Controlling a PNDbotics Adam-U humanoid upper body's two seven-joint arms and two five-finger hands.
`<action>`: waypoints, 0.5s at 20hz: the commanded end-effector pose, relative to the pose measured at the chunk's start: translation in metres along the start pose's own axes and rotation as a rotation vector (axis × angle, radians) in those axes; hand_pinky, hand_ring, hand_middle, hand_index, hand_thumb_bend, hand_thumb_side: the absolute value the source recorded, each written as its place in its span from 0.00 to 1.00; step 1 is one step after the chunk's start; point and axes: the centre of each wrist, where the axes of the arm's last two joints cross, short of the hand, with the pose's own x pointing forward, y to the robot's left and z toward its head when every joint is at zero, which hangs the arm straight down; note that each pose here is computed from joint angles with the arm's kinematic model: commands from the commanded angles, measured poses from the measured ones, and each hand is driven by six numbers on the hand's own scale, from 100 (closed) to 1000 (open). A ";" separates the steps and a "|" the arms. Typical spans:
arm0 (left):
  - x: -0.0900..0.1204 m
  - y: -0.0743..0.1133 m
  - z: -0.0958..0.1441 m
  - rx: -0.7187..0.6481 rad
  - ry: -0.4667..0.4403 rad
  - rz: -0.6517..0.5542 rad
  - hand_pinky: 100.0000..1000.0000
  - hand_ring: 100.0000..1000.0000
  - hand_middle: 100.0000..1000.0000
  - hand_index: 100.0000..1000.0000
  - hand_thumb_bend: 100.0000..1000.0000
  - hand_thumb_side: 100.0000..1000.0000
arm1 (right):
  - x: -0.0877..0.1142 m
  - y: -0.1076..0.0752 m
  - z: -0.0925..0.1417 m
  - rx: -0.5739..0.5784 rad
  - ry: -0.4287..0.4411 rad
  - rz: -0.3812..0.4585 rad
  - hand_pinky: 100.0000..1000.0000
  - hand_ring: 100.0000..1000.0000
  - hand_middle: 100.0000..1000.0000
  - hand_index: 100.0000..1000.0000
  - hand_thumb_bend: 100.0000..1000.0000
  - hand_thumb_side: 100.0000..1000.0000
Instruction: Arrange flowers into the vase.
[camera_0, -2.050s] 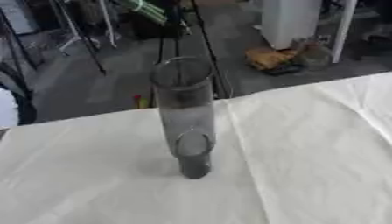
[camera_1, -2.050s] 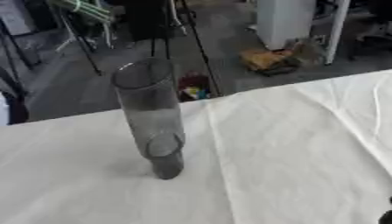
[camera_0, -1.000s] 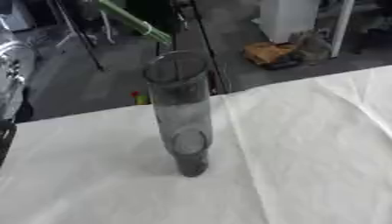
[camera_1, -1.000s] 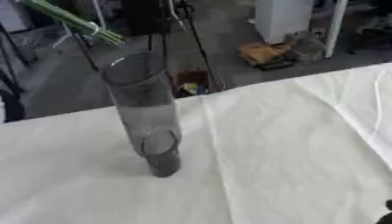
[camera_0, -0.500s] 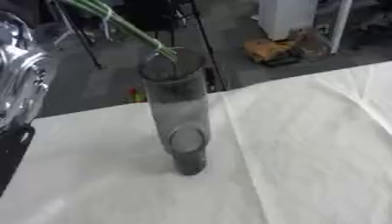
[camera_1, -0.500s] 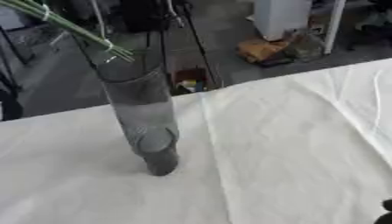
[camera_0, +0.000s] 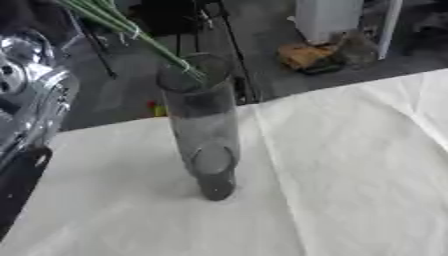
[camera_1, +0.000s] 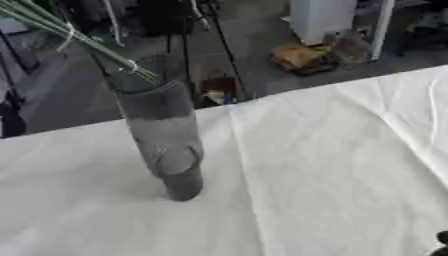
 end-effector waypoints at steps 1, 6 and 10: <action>0.004 0.003 -0.007 -0.010 -0.026 -0.021 0.00 0.00 0.00 0.02 0.01 0.56 | 0.003 0.002 -0.005 0.017 -0.015 0.009 0.56 0.72 0.44 0.73 0.00 0.80; 0.000 0.002 -0.006 -0.025 -0.002 -0.034 0.00 0.00 0.00 0.01 0.00 0.57 | 0.003 0.002 -0.006 0.017 -0.011 0.009 0.56 0.72 0.44 0.73 0.00 0.80; -0.004 0.002 -0.006 -0.037 0.023 -0.051 0.00 0.00 0.00 0.01 0.00 0.59 | 0.003 0.002 -0.006 0.019 -0.006 0.012 0.56 0.72 0.43 0.73 0.00 0.79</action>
